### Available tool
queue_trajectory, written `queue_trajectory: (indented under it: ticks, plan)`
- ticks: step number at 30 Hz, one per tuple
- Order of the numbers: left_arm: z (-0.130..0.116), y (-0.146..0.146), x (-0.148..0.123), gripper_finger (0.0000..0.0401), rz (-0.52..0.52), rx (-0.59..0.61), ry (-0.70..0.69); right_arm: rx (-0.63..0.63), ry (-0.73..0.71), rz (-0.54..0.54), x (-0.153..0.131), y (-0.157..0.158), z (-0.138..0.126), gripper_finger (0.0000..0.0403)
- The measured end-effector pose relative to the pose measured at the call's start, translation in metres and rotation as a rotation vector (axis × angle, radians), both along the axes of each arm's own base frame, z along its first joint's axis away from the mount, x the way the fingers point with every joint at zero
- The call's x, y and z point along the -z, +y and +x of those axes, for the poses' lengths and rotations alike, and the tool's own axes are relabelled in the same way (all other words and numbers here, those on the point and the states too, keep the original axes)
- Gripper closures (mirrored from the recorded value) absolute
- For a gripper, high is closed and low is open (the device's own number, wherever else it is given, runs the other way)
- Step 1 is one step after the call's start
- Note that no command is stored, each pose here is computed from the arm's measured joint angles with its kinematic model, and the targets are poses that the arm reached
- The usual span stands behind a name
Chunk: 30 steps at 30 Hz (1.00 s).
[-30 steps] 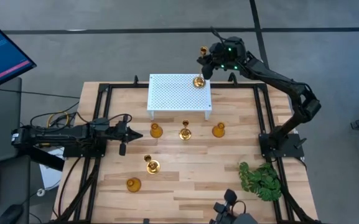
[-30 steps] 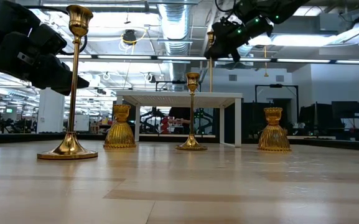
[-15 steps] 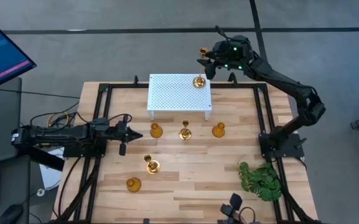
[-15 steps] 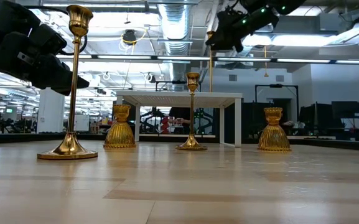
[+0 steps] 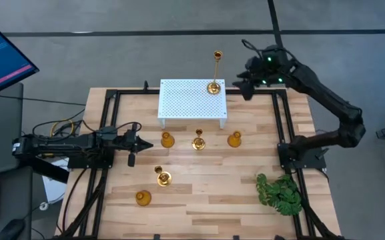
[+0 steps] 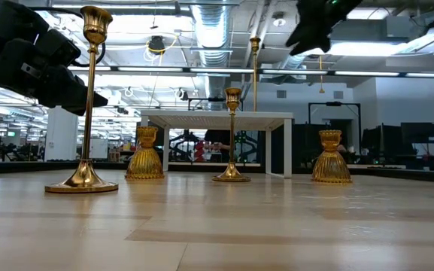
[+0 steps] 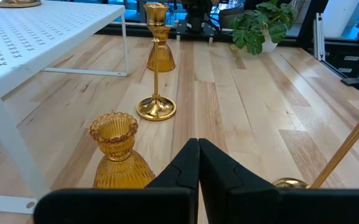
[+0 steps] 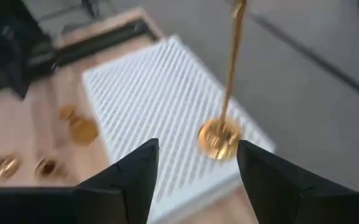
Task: Pick & Place candle stick holders
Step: Put the medium gold candle holder on the shelf
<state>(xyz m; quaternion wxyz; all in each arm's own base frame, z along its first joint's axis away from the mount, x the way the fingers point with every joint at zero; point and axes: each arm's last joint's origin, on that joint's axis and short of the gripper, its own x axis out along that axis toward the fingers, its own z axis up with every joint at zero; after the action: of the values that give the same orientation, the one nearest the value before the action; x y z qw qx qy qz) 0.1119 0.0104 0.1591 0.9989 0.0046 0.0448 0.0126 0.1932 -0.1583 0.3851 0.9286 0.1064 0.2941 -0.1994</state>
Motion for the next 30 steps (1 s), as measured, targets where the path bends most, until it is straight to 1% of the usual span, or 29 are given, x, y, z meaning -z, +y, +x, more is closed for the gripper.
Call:
queue_trajectory:
  ticks: [3,6,10,13,15,19,22,26,30]
  plan:
    - [0.000,0.000,0.000,0.0397,0.000,0.000,0.000,-0.051,0.055,0.046,0.003,0.020,-0.004,0.0216]
    - [0.000,0.000,0.000,0.0397,0.000,0.000,0.000,-0.121,0.073,0.053,0.009,0.039,-0.005,0.0235]
    - [0.000,0.000,0.000,0.0397,0.000,0.000,0.000,-0.218,0.094,0.060,0.024,0.063,-0.004,0.0264]
    - [0.000,0.000,0.000,0.0397,0.000,0.000,-0.001,-0.274,0.117,0.084,0.042,0.079,-0.005,0.0287]
    - [0.000,0.000,0.000,0.0397,-0.008,0.000,-0.001,-0.307,0.101,0.076,0.054,0.087,-0.004,0.0303]
    - [0.000,0.000,0.000,0.0397,-0.079,-0.001,-0.002,-0.348,0.023,0.051,0.078,0.097,0.001,0.0333]
    - [0.000,-0.002,0.000,0.0397,-0.089,0.067,0.000,-0.337,-0.035,0.070,0.095,0.101,0.004,0.0349]
    - [-0.001,-0.007,0.000,0.0397,-0.104,0.230,0.005,-0.343,-0.053,0.082,0.119,0.104,0.008,0.0362]
    - [-0.002,-0.011,0.000,0.0397,-0.116,0.379,0.008,-0.366,-0.094,0.067,0.135,0.109,0.011,0.0373]
